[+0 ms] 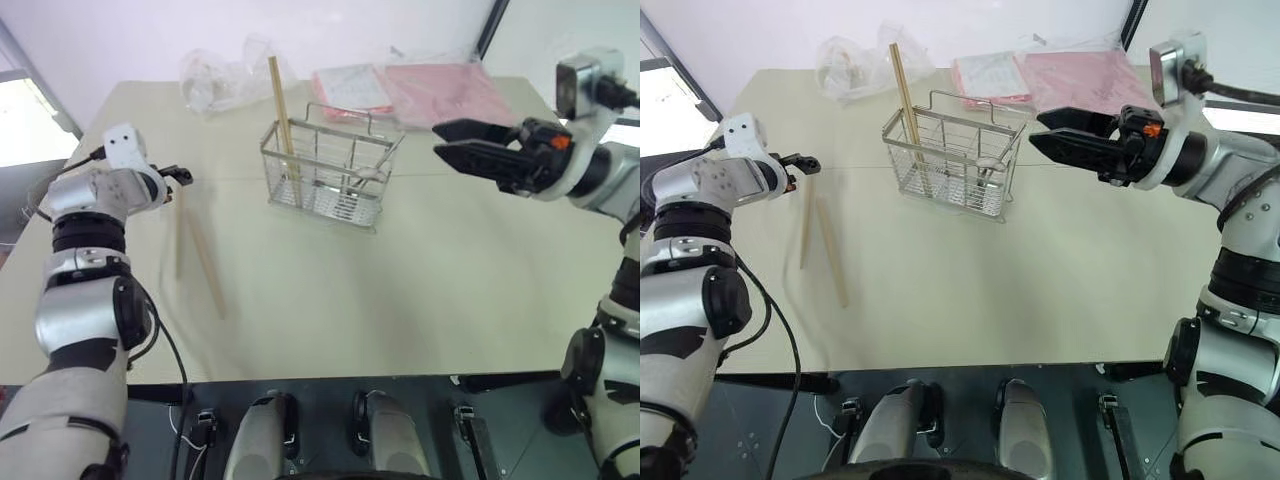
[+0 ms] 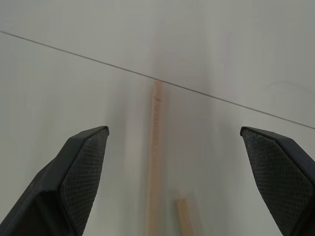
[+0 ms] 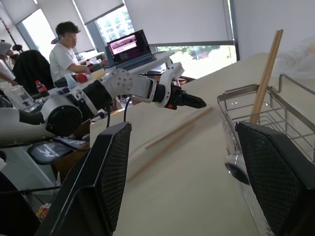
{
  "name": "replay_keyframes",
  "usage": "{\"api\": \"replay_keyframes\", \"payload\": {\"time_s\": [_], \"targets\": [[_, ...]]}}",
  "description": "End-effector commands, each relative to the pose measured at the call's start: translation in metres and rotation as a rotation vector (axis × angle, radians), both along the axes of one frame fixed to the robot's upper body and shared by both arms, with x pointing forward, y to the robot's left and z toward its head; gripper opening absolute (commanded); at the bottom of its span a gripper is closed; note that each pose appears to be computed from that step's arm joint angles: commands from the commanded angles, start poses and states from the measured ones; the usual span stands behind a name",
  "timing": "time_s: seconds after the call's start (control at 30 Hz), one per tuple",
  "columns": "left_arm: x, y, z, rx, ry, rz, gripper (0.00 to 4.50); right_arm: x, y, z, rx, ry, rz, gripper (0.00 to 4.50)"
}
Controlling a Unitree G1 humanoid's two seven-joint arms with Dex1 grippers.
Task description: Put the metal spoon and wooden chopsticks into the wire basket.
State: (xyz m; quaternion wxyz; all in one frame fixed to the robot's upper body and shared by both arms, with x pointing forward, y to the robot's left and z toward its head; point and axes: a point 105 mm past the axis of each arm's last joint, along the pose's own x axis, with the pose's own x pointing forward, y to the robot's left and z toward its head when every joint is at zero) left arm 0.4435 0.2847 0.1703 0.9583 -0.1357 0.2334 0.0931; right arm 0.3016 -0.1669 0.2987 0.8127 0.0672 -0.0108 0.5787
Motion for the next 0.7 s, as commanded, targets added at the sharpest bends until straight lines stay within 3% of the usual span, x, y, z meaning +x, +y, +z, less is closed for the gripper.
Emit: {"api": "replay_keyframes", "payload": {"time_s": [0.03, 0.33, 0.43, 0.67, 0.7], "targets": [[0.004, 0.005, 0.010, 0.010, -0.026, 0.024, 4.50, -0.009, -0.005, 0.013, 0.011, -0.061, -0.025, 3.44], [0.004, -0.005, -0.010, -0.043, 0.041, 0.015, 4.50, -0.007, -0.010, 0.015, 0.054, -0.058, -0.083, 3.44], [0.003, -0.003, -0.011, -0.032, 0.043, 0.023, 3.66, -0.008, -0.008, 0.013, 0.048, -0.057, -0.083, 3.48], [0.003, 0.001, -0.008, -0.034, 0.034, 0.052, 0.03, -0.011, -0.009, 0.012, 0.037, -0.060, -0.076, 3.48], [0.003, 0.002, -0.007, -0.030, 0.032, 0.054, 0.03, -0.011, -0.008, 0.012, 0.036, -0.060, -0.076, 3.48]]}}
